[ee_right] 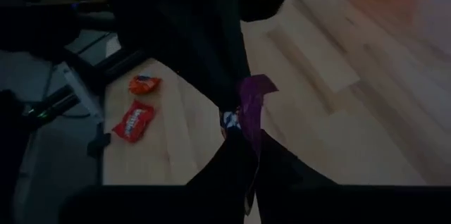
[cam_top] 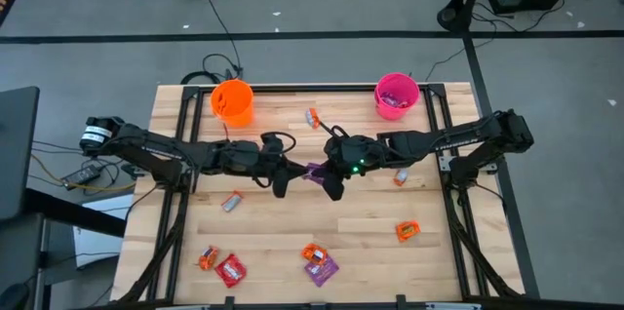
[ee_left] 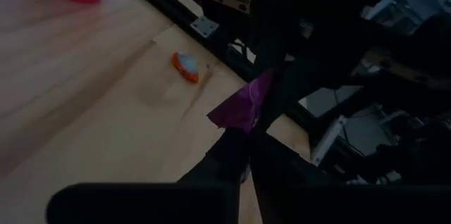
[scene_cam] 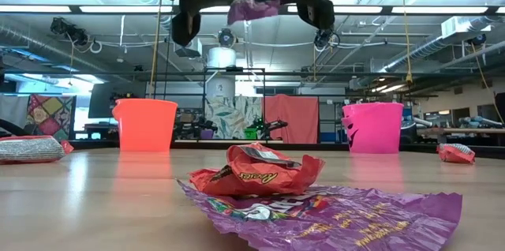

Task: Sort candy by brand, put in halloween buckets
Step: Put the purple candy into the pink bucket

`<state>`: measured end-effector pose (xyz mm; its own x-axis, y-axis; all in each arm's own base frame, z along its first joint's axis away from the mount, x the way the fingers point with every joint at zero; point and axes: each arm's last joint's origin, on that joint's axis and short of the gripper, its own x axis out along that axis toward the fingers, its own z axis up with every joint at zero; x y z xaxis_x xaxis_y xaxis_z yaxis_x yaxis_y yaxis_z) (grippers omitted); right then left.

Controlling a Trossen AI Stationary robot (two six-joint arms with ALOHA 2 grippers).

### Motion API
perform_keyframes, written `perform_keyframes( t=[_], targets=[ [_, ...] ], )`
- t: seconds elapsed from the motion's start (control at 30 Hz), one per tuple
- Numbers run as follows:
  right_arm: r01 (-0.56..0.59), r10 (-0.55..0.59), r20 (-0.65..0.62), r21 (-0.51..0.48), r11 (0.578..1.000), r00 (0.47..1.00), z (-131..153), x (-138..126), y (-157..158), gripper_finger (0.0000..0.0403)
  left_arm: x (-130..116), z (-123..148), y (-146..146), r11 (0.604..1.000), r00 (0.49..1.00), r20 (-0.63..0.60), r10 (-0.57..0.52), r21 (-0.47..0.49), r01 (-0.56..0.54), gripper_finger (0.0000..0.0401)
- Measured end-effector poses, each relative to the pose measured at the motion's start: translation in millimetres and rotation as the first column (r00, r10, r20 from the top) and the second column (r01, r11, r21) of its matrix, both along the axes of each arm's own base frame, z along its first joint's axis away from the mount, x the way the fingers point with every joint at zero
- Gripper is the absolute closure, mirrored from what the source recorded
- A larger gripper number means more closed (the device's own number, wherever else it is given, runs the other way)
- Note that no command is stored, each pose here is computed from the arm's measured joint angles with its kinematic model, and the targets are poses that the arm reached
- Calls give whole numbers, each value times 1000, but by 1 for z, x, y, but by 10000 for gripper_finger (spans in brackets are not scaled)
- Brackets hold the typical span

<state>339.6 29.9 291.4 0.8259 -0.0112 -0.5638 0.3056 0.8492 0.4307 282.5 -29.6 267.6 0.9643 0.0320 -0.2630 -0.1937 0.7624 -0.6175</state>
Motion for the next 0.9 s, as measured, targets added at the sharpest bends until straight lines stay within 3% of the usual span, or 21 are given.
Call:
perform_keyframes(
  t=[0.2,0.43,0.6,0.9],
  targets=[
    [210,-213,-47,-51,976,976,-4,-6,-7,389,-2,-6,3,997,995,-66,78,32,-76,338],
    [308,-324,-153,-119,944,934,-6,-21,-26,389,-3,-9,3,997,993,-95,73,39,-69,321],
    [402,-432,-254,-165,901,865,-6,-38,-50,389,-3,-9,2,996,994,-101,50,76,-43,321],
    [456,-552,-368,-318,831,748,-3,-69,-97,388,-5,-13,3,995,988,-148,51,90,-38,321]
  ],
)
